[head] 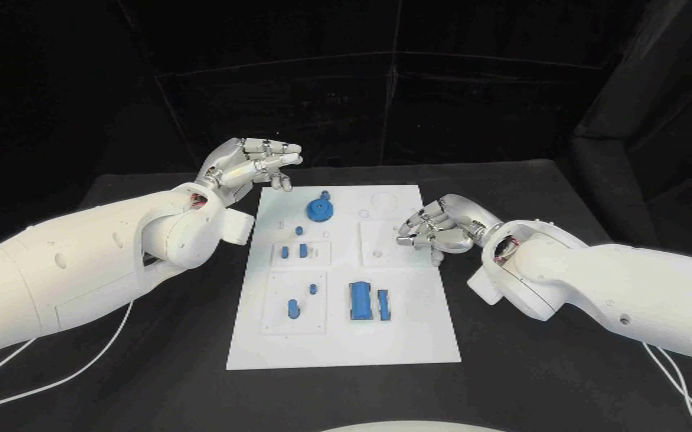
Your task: Assemble the parts on the task board
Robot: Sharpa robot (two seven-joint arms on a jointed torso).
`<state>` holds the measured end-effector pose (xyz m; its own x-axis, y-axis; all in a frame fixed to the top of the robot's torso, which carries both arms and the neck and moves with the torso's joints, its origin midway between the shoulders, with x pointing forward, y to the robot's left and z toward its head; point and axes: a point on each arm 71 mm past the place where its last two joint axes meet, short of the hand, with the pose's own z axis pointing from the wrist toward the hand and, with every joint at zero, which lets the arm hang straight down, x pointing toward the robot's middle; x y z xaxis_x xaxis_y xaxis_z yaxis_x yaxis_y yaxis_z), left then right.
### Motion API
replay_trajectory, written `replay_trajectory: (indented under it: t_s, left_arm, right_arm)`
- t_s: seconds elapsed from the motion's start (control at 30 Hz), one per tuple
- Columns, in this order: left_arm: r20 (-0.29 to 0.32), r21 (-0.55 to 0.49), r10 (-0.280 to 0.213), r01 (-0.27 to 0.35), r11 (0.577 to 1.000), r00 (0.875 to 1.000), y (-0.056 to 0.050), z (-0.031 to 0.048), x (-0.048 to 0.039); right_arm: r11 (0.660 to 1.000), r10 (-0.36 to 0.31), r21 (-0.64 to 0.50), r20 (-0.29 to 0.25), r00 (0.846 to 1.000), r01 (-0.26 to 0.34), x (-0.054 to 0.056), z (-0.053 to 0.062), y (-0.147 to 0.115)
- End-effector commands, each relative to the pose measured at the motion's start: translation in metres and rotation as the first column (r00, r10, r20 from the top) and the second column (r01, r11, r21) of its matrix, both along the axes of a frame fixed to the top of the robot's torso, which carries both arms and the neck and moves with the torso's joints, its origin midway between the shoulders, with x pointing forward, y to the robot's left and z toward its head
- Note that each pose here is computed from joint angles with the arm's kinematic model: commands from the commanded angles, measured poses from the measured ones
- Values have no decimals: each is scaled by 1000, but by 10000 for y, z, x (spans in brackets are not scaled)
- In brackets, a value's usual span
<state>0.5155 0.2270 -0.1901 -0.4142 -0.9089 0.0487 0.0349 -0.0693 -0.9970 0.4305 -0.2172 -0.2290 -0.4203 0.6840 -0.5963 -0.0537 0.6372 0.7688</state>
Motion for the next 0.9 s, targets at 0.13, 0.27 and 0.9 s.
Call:
replay_trajectory:
  t_s: [0.13,0.27,0.9]
  left_arm:
    - [-21,-50,72,-73,996,997,101,-27,119]
    - [-24,-63,105,-106,992,994,149,-51,212]
    - [-33,-38,186,-188,982,982,181,-178,327]
  right_arm:
    - [905,-125,416,56,991,90,470,96,-168]
    - [871,-182,477,89,979,118,707,65,-230]
    - [850,-244,500,92,965,167,1051,-80,-97]
